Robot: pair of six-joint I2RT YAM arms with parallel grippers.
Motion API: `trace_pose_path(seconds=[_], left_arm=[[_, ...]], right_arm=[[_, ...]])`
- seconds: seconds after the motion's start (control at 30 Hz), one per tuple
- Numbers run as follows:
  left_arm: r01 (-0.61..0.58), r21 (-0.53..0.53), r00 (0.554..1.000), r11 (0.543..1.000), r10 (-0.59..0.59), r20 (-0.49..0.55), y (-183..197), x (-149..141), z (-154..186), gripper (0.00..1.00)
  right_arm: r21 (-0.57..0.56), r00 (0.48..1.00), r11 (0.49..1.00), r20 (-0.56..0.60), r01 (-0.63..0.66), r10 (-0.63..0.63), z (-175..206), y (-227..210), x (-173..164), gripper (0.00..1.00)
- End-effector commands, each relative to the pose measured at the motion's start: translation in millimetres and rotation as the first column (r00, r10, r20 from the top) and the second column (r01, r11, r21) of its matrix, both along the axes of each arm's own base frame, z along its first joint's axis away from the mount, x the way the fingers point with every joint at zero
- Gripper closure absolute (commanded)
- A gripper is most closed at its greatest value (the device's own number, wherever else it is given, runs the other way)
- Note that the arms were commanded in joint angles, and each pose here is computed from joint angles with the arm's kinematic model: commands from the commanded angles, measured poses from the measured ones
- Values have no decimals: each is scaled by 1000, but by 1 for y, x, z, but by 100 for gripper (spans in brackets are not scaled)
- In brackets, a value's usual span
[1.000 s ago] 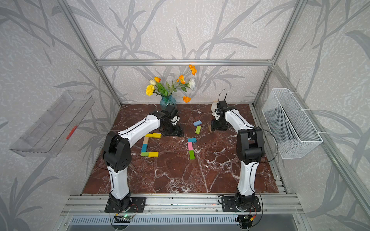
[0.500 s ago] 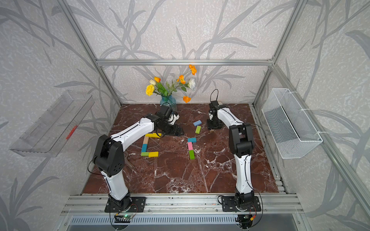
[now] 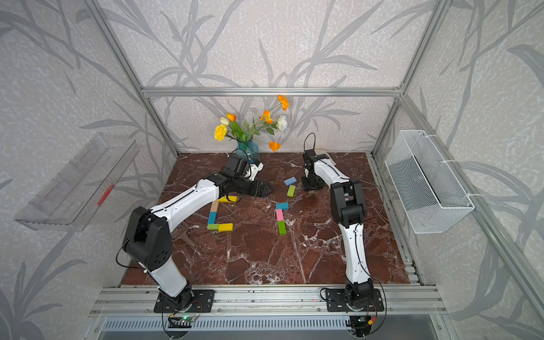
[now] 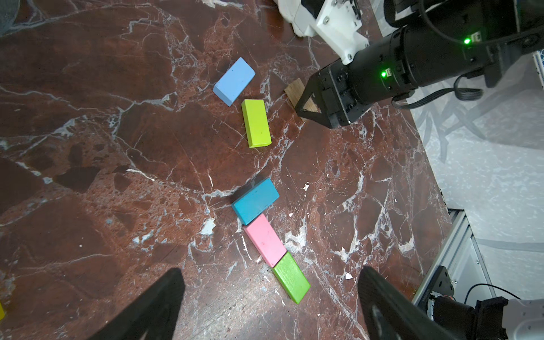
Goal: Assemble the letter c with building blocks
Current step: Pick up the building block from the center of the board, then assemble the building block at the center of the board.
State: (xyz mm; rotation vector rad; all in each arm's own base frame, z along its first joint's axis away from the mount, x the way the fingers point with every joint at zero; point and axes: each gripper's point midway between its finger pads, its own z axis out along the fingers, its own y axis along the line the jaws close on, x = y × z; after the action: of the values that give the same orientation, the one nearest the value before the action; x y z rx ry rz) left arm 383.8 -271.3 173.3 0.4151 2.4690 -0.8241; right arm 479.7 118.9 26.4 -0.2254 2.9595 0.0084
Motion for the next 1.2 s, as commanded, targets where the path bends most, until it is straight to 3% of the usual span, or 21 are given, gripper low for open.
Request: trace_pose_path(seconds=[0.0, 0.23, 0.43, 0.6, 0.77, 0.93, 1.17], left_arm=[[-9, -18, 1000, 1000, 9, 26, 3, 1, 11, 7], [-9, -21, 999, 1000, 10, 32, 7, 2, 12, 6], [37, -76, 999, 996, -34, 42, 0, -2, 18, 5], [49, -94, 999, 994, -48, 10, -2, -8, 15, 4], [-15, -16, 998, 1000, 14, -63, 14, -18, -2, 4], [-40, -23, 992, 999, 37, -123, 16, -26, -5, 4], [-32, -32, 976, 999, 24, -218, 20, -51, -22, 4]], right_arm=[[-29, 1000, 1000, -9, -11, 11, 3, -1, -1, 65], [-46, 996, 995, -14, -87, 87, 14, -1, -14, 95], [6, 988, 989, 54, -147, 146, 50, 2, -42, 97], [56, 937, 942, 140, -331, 321, 69, 18, -76, 97], [48, 793, 808, 234, -588, 563, 79, 39, -124, 98], [24, 640, 662, 283, -749, 715, 89, 51, -169, 97], [-30, 359, 394, 353, -919, 864, 93, 65, -222, 100]])
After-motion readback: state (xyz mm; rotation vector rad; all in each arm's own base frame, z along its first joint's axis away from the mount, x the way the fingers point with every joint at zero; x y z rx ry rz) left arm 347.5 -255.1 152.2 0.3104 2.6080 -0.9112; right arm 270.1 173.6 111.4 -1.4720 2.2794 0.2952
